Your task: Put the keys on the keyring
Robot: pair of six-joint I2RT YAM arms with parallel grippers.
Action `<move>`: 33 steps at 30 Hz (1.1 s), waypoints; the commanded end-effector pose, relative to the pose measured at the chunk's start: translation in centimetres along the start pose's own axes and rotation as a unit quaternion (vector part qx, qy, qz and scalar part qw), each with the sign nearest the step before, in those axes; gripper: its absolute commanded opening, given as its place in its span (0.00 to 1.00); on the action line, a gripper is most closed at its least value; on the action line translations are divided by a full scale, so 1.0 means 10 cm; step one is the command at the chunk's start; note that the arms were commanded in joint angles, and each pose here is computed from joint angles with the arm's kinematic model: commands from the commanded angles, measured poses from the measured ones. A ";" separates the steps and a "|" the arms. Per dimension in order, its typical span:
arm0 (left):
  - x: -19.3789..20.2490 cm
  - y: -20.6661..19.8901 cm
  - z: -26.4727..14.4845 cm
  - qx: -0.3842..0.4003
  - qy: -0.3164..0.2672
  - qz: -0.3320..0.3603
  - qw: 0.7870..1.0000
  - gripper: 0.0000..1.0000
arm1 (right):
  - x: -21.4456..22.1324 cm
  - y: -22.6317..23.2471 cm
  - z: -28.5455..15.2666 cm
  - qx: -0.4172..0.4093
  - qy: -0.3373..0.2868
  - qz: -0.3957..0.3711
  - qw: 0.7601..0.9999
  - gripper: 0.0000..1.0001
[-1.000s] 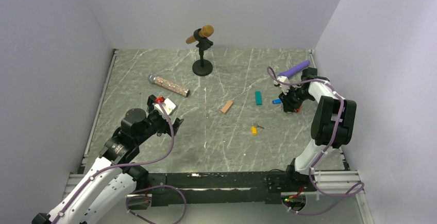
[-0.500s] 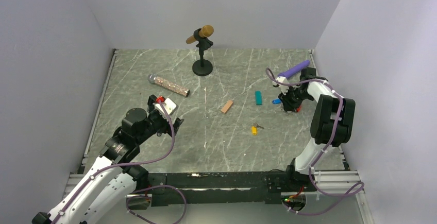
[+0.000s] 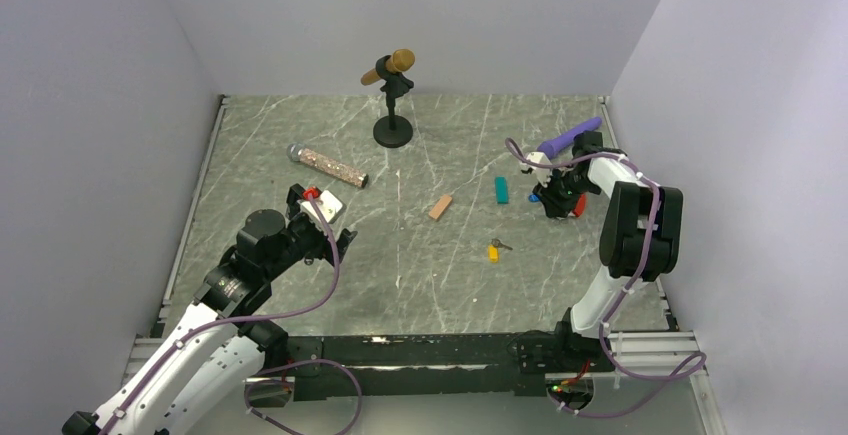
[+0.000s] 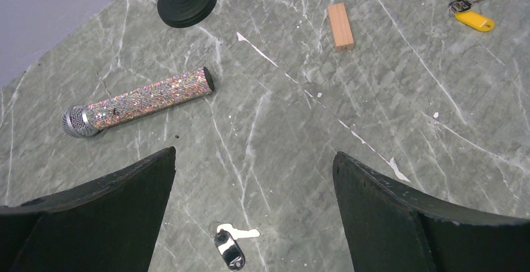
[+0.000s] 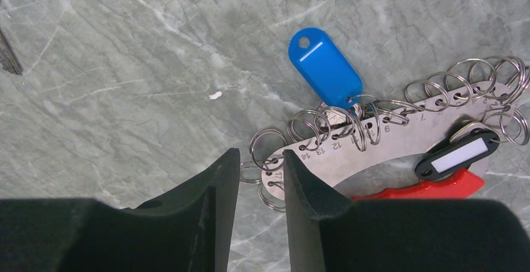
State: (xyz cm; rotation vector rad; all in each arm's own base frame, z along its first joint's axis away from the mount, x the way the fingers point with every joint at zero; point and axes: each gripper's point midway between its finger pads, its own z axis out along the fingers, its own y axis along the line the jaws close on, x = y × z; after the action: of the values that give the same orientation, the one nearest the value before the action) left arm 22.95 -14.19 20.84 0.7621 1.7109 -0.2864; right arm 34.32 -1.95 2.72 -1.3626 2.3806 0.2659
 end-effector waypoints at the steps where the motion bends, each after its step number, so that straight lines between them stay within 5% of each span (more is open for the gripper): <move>1: -0.22 0.02 -0.03 0.001 -0.030 0.000 1.000 0.99 | 0.03 -0.06 0.00 0.010 0.014 -0.018 1.000 0.36; 10: -0.22 0.02 -0.03 0.002 -0.031 0.000 1.000 0.99 | 0.07 -0.07 0.06 0.018 0.037 -0.036 0.998 0.33; 18: -0.21 0.03 -0.02 0.002 -0.030 -0.001 1.000 0.99 | -0.01 -0.02 0.00 0.007 0.023 -0.043 0.999 0.04; 28: -0.21 0.03 -0.03 0.001 -0.030 -0.002 1.000 0.99 | -0.52 0.17 -0.37 -0.059 -0.094 0.020 0.994 0.00; 33: -0.21 0.03 -0.02 0.002 -0.029 -0.002 1.000 1.00 | -0.59 0.27 -0.29 -0.115 -0.102 0.077 0.985 0.01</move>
State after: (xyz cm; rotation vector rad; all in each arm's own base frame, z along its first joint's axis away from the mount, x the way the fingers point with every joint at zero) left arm 22.94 -14.20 20.84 0.7630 1.7106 -0.2922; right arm 34.88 0.76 6.81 -1.2872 2.3214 0.4850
